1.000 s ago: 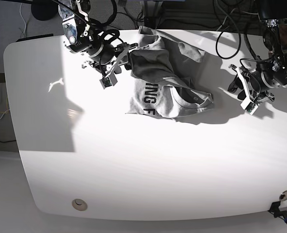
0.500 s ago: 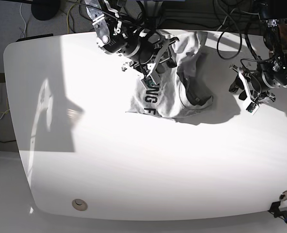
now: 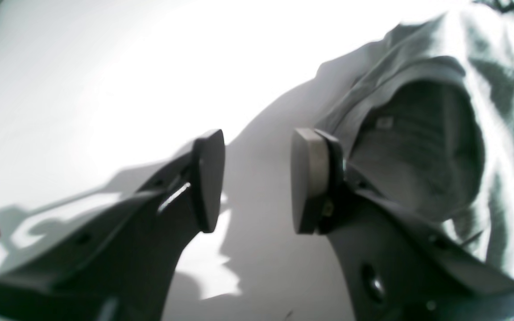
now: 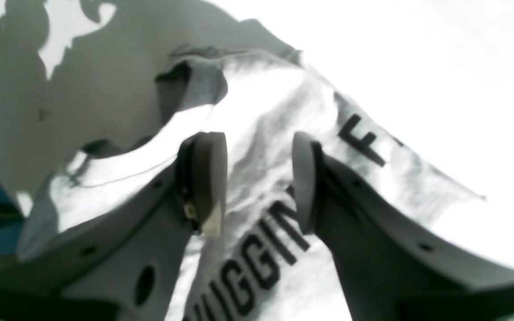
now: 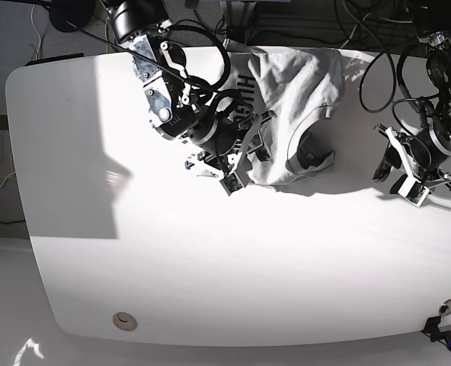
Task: Fold the T-shirt properly
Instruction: 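Pinch the bundle with both grippers and flatten and square it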
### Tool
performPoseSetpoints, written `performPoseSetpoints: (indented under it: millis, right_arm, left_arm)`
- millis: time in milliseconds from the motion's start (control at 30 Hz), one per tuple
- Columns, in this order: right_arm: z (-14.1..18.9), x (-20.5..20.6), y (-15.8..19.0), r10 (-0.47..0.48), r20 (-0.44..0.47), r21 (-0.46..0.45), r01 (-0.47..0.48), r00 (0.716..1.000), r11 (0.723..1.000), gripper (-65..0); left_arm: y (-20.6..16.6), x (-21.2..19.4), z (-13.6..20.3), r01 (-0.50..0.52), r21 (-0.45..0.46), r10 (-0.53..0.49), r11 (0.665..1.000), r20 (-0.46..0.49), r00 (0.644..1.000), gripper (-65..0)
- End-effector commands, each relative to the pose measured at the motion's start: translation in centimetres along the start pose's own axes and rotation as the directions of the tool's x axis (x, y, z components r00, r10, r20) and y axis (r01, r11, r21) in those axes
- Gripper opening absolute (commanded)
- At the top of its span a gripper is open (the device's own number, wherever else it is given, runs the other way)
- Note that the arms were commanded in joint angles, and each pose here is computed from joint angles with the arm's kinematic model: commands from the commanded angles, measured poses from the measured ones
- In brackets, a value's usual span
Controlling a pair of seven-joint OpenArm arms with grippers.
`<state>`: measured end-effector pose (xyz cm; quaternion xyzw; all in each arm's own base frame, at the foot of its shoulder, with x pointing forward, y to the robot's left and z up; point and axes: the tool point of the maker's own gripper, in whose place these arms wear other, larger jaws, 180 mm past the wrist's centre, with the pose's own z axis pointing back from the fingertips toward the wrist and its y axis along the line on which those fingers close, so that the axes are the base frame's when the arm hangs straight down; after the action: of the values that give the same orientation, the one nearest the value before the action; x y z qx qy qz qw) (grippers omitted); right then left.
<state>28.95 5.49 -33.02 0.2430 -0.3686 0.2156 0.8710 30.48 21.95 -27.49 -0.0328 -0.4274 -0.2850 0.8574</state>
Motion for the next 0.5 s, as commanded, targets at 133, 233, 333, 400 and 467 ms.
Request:
performPoseSetpoints:
  millis: [133, 233, 333, 400, 467]
  right_arm:
    - [-1.3, 3.2, -2.2, 0.039, 0.057, -0.029, -0.037, 0.998, 0.999, -41.6]
    - [-2.4, 3.2, -3.2, 0.027, 0.067, -0.042, -0.025, 0.997, 0.999, -41.6]
    - [-3.5, 2.1, -4.3, 0.007, 0.048, -0.056, -0.004, 0.999, 0.998, -41.7]
    - [-4.2, 1.4, -4.8, -0.004, 0.046, -0.060, 0.006, 0.999, 0.998, -41.7]
    - [-4.5, 0.7, -5.3, 0.010, 0.050, -0.052, -0.008, 0.999, 0.999, -41.7]
  left_arm:
    - [-7.9, 1.0, -0.8, -0.022, -0.291, 0.045, 0.957, 0.071, 0.996, -42.7]
    - [-10.4, -0.3, -0.9, -0.051, -0.357, 0.070, 0.933, 0.039, 0.997, -42.7]
    - [-13.8, -1.2, -1.6, -0.078, -0.431, 0.091, 0.899, 0.010, 0.996, -42.7]
    - [-16.0, -2.7, -2.1, -0.092, -0.472, 0.083, 0.877, -0.041, 0.996, -42.7]
    - [-17.3, -4.2, -2.9, -0.102, -0.485, 0.064, 0.868, -0.093, 0.994, -42.7]
